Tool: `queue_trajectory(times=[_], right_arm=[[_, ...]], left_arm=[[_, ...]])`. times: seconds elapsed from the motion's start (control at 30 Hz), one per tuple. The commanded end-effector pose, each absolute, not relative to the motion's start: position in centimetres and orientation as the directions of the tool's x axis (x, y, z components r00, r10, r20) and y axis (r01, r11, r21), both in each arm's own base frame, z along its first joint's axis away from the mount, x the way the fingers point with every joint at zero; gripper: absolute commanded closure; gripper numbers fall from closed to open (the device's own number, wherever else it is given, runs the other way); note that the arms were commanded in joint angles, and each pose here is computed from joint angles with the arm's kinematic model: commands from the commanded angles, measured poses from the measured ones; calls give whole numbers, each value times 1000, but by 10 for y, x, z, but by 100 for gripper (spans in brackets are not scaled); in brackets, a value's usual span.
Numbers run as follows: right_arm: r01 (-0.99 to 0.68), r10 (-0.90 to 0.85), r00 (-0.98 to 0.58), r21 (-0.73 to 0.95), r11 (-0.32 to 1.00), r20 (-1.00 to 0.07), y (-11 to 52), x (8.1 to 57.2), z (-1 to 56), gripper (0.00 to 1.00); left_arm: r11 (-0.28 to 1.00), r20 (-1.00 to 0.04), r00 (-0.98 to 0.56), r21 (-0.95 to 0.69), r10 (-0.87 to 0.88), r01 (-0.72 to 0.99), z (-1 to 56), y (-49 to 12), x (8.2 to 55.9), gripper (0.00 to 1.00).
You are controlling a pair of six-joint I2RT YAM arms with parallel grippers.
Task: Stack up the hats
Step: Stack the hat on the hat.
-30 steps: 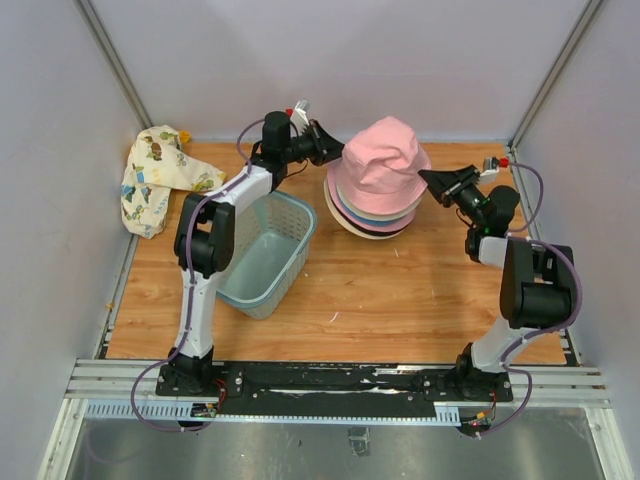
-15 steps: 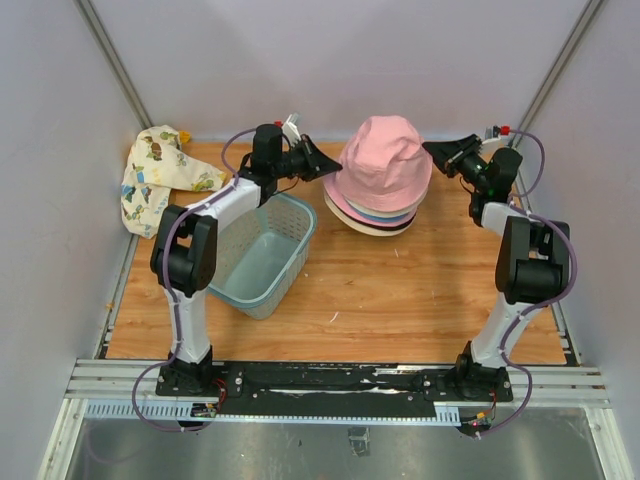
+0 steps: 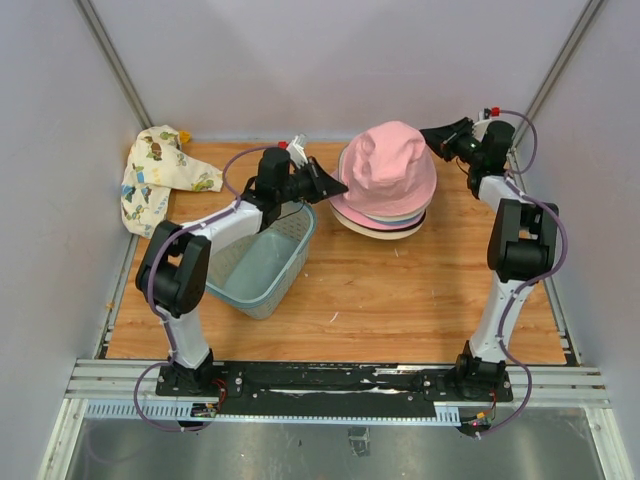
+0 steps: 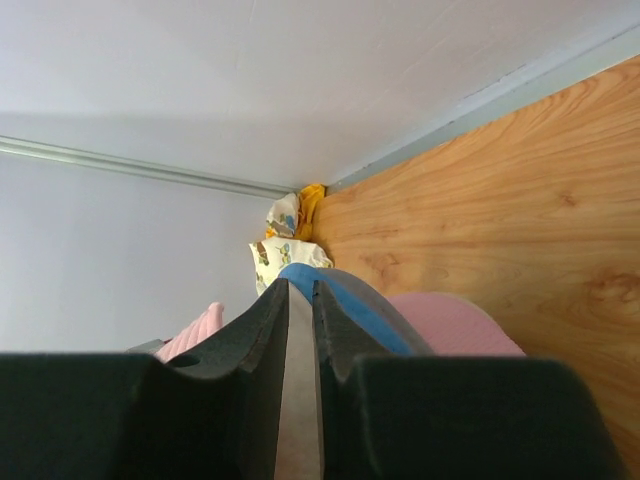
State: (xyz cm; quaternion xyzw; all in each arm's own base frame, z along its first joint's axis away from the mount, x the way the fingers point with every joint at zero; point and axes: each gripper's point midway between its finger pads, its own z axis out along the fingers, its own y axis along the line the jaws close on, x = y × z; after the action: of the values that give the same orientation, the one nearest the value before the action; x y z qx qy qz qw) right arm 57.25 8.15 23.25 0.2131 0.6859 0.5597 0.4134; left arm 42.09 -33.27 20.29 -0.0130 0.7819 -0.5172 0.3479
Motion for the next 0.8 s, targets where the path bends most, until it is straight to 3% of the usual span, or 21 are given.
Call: queue_trajectory(times=[0.0,0.1,0.17,0.33,0.6,0.77], right_arm=[[-193,676,-632,922,337,-379,110,575,232,84],[-185,671,-637,920,346,-380,112,574,228,85],[-190,677,-626,917,350,-387,110,572,230,83],[-183,715,-569,910,371,-406,89,569,244,62],[-179,789,-428,897,405,-442,40,556,272,49],[-208,801,-393,892,402,-452,30,542,283,48]], left_arm=[[506,-519,-780,-805,-350,309,185,-329,407,100],[515,-522,-777,-801,-352,305,185,-327,405,96],[517,-534,-761,-798,-367,311,192,-324,406,78],[538,-571,-711,-781,-410,317,212,-313,415,55],[548,-620,-605,-767,-500,334,258,-284,440,50],[518,-652,-579,-752,-490,408,277,-282,462,50]])
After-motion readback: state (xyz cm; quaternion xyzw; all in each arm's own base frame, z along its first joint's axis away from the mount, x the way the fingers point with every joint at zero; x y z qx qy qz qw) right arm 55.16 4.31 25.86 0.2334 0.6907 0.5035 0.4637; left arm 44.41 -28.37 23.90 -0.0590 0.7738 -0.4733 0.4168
